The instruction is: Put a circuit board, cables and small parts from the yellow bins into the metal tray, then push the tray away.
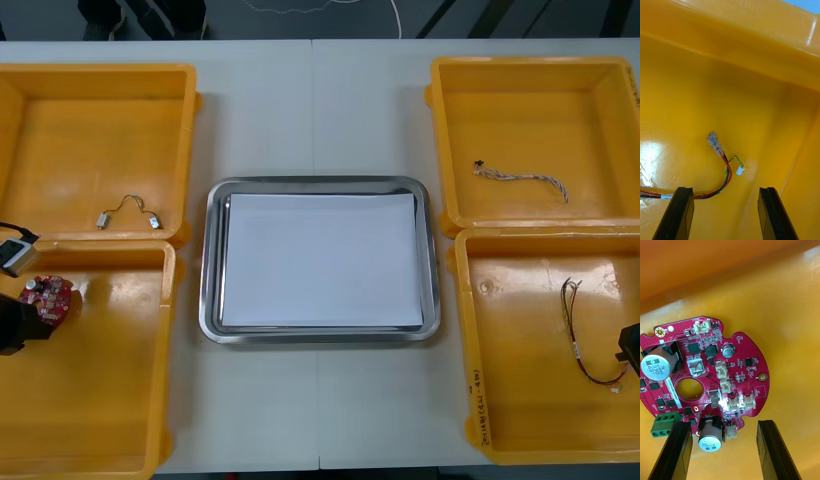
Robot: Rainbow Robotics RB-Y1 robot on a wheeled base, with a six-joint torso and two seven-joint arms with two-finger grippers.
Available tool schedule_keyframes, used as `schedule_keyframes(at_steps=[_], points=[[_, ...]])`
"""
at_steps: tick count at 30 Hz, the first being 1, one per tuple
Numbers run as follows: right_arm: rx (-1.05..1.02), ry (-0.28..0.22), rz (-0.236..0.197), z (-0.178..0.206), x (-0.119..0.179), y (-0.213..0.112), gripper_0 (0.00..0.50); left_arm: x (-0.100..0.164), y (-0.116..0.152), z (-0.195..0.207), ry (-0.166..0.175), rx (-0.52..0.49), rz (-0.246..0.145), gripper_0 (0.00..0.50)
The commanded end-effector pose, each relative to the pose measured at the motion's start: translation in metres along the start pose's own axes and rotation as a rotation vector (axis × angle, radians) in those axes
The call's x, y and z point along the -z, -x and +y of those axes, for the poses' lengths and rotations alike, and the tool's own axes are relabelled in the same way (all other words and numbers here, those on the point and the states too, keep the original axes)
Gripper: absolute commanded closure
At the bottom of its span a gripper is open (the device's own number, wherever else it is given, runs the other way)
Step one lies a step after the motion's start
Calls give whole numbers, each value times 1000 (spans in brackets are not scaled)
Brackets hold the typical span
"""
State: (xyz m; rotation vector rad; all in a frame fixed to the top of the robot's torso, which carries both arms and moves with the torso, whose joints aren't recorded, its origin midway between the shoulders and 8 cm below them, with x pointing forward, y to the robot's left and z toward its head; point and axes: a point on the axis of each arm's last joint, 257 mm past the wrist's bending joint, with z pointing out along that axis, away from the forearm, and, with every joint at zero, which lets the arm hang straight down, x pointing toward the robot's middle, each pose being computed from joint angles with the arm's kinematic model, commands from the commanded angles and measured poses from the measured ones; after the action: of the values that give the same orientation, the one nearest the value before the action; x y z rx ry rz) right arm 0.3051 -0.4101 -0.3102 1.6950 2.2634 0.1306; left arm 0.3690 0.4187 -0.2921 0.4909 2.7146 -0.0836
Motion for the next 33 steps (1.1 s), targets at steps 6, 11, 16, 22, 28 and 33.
schedule_keyframes(at_steps=[6, 11, 16, 22, 28, 33], points=[[253, -4, -38, 5, 17, 20, 0, 9, 1, 17, 52, -8, 17, 55], [434, -5, -58, 12, 28, 26, 0, 7, -2, 18, 47, -1, 24, 107], [617, 6, -67, 21, 32, 26, 0, 5, -5, 19, 45, 5, 30, 137], [840, 38, -79, 40, 39, 24, 0, 5, -5, 19, 43, 1, 31, 429], [1057, 49, -75, 47, 37, 16, 0, 5, -7, 18, 40, -1, 37, 500], [1127, 73, -72, 49, 36, 11, 0, 9, -3, 15, 30, -6, 42, 500]])
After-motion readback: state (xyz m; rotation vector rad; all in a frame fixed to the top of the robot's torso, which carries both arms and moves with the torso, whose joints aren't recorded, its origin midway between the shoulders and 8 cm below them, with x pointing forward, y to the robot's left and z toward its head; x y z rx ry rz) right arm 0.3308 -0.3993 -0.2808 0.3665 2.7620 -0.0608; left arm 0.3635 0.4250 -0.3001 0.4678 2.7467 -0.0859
